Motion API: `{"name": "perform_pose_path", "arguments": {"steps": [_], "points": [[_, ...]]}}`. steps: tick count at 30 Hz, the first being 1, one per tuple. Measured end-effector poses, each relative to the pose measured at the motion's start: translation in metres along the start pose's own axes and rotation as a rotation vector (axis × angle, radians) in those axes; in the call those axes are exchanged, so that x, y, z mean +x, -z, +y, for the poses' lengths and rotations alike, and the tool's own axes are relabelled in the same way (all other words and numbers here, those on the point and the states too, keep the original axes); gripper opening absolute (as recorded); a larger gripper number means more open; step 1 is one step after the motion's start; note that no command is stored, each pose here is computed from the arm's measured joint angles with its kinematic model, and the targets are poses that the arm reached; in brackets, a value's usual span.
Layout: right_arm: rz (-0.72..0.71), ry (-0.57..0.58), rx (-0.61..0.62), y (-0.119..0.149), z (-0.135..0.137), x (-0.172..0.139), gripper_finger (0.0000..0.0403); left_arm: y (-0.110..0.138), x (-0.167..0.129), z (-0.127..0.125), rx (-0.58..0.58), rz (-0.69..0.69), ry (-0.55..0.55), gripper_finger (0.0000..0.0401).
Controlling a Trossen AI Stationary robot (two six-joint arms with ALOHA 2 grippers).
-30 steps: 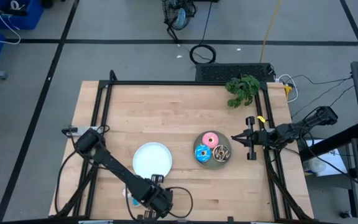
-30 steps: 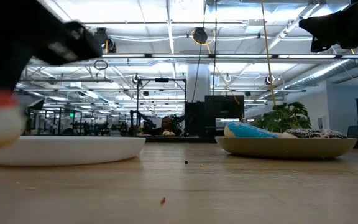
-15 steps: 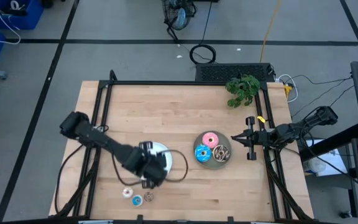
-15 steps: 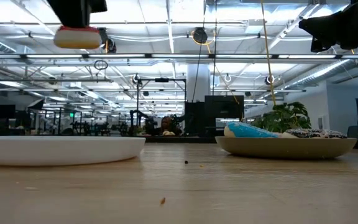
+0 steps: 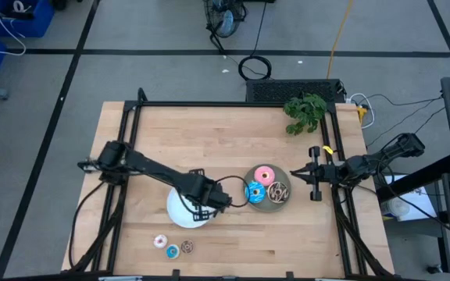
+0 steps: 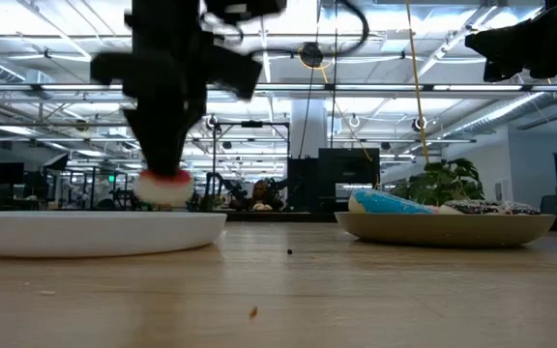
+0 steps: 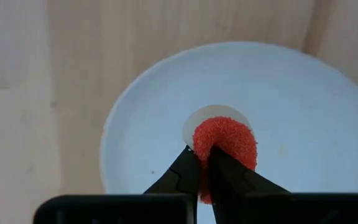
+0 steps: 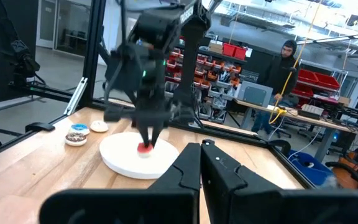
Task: Pick & Place donuts
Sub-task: Put the small red donut on the white plate
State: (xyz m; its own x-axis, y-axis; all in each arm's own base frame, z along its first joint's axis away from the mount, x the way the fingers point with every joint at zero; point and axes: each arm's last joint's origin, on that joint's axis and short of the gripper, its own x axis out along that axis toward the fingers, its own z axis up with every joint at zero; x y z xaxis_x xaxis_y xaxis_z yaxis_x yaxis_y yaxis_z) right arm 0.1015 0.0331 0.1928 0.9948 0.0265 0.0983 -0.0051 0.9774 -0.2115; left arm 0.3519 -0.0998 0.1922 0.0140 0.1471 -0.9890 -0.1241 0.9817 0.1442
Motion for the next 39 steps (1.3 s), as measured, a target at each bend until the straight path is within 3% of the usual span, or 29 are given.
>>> {"name": "perform_pose_path", "arguments": {"steps": [6, 21, 24, 32, 39], "points": [[-0.001, 0.002, -0.017, 0.0, 0.0, 0.0, 0.0, -0.003, 0.02, -0.001, -0.005, -0.009, 0.05, 0.0008], [0.0, 0.002, -0.016, 0.0, 0.0, 0.0, 0.0, 0.003, 0.039, 0.006, -0.092, 0.009, 0.037, 0.0041], [-0.001, 0.002, -0.017, 0.0, 0.0, 0.0, 0.0, 0.0, 0.034, 0.006, -0.095, -0.009, 0.046, 0.0067], [-0.001, 0.002, -0.017, 0.0, 0.0, 0.0, 0.0, 0.001, 0.023, 0.01, -0.101, 0.0, -0.017, 0.0184], [-0.001, 0.001, -0.018, 0.0, 0.0, 0.0, 0.0, 0.003, 0.019, 0.011, -0.081, 0.008, -0.016, 0.0247]]}}
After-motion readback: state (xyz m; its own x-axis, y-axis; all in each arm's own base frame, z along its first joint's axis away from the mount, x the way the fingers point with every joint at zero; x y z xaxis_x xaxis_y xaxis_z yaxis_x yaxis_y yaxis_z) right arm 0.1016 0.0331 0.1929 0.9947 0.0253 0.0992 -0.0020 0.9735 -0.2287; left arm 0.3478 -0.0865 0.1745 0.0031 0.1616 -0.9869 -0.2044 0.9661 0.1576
